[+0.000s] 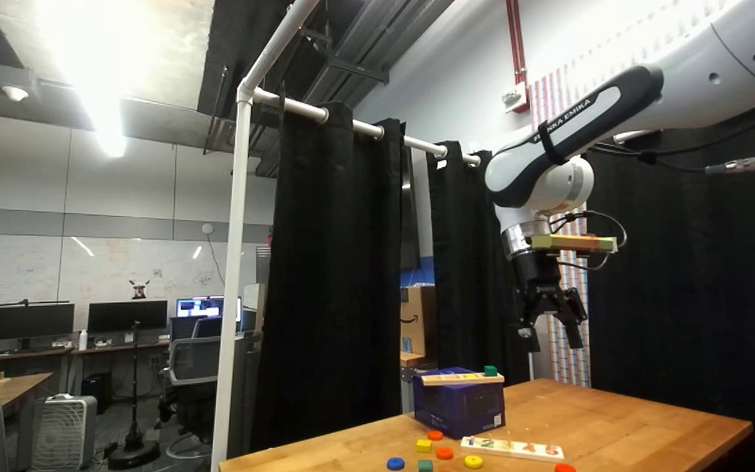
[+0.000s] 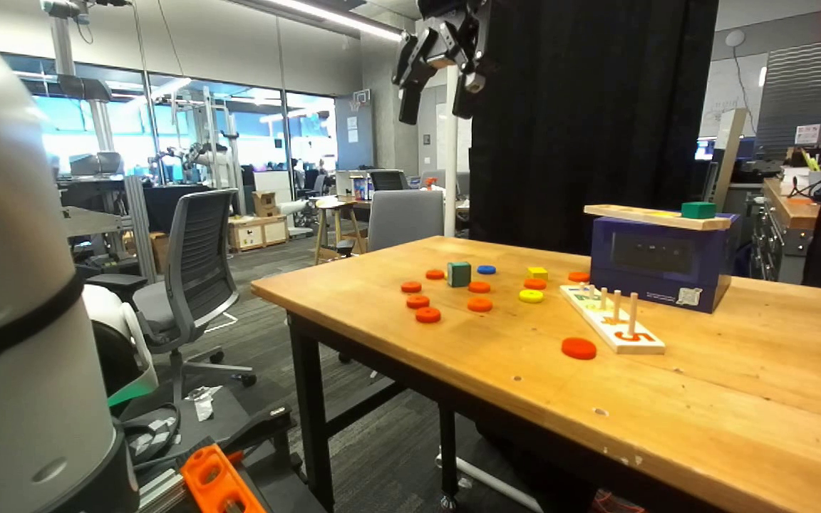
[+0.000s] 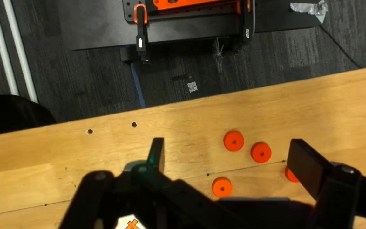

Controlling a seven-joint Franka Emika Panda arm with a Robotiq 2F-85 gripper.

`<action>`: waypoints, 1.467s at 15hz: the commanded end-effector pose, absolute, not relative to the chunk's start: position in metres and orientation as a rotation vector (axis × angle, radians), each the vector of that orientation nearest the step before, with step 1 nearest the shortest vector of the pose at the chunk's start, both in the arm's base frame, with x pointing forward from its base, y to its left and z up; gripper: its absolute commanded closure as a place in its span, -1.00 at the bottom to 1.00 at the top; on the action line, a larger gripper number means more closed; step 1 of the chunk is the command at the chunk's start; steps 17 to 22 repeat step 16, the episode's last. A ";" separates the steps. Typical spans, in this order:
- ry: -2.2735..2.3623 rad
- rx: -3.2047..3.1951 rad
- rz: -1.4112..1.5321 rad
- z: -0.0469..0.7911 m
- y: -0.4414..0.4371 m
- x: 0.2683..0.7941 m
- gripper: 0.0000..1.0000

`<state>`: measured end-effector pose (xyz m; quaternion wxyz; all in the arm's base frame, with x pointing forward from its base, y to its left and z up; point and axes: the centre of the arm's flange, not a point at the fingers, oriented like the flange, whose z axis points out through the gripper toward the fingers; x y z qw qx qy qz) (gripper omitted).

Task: Put a yellow block from the table in the second compartment from the right of the wooden tray

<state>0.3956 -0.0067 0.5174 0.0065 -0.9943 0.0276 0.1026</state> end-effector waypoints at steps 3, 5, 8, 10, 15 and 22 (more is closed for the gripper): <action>-0.253 -3.184 0.123 0.537 -0.013 0.347 -1.00; -0.293 -3.189 0.082 0.543 -0.015 0.338 -1.00; -0.311 -3.171 0.043 0.548 -0.016 0.328 -1.00; -0.291 -3.164 0.028 0.549 -0.018 0.321 -1.00; -0.263 -3.170 0.088 0.547 -0.018 0.328 -1.00; -0.264 -3.170 0.086 0.547 -0.018 0.328 -1.00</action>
